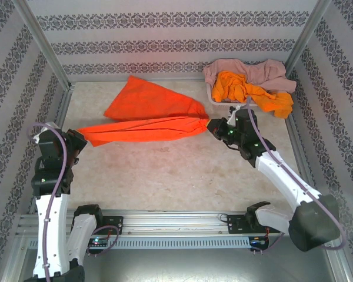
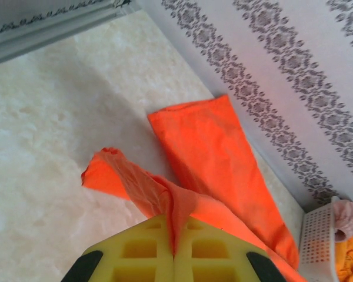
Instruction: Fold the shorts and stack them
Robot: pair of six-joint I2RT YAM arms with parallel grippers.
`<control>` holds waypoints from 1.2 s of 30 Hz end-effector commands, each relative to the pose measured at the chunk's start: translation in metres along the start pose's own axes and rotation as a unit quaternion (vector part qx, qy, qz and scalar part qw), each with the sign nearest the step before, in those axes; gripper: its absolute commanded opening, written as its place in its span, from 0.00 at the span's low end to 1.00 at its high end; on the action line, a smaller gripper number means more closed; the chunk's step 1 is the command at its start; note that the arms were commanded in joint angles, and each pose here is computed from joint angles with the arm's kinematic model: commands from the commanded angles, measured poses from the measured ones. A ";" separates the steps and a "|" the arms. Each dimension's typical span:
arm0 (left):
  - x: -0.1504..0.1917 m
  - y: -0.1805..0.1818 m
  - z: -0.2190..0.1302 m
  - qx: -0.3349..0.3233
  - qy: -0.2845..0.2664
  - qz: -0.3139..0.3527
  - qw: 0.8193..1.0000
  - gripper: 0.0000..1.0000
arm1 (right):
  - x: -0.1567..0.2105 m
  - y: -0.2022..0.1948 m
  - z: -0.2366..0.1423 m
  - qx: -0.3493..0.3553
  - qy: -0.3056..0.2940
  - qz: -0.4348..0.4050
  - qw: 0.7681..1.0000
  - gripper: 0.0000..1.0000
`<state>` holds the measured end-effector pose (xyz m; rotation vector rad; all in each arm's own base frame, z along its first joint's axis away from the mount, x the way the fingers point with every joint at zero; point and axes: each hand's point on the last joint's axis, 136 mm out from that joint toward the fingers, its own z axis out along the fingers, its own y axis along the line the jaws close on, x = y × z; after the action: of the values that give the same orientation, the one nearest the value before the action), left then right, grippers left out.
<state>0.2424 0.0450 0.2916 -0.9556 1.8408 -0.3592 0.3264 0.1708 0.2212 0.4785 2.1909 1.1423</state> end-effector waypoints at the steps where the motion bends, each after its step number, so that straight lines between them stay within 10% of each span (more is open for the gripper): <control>1: 0.003 0.002 -0.025 -0.012 0.013 0.033 0.999 0.00 | 0.020 -0.001 -0.015 0.010 0.021 -0.008 1.000 0.00; 13: -0.037 -0.045 -0.033 0.025 -0.006 0.077 0.997 0.00 | 0.033 0.002 -0.033 0.032 0.022 -0.010 0.999 0.00; 36: -0.038 -0.117 0.185 0.001 0.084 0.128 0.988 0.00 | -0.011 -0.059 0.039 0.083 0.026 0.087 0.992 0.00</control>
<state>0.4409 0.0244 0.2905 -0.7309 2.1441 -0.3324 0.3401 0.1558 0.1449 0.7394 2.3964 1.0439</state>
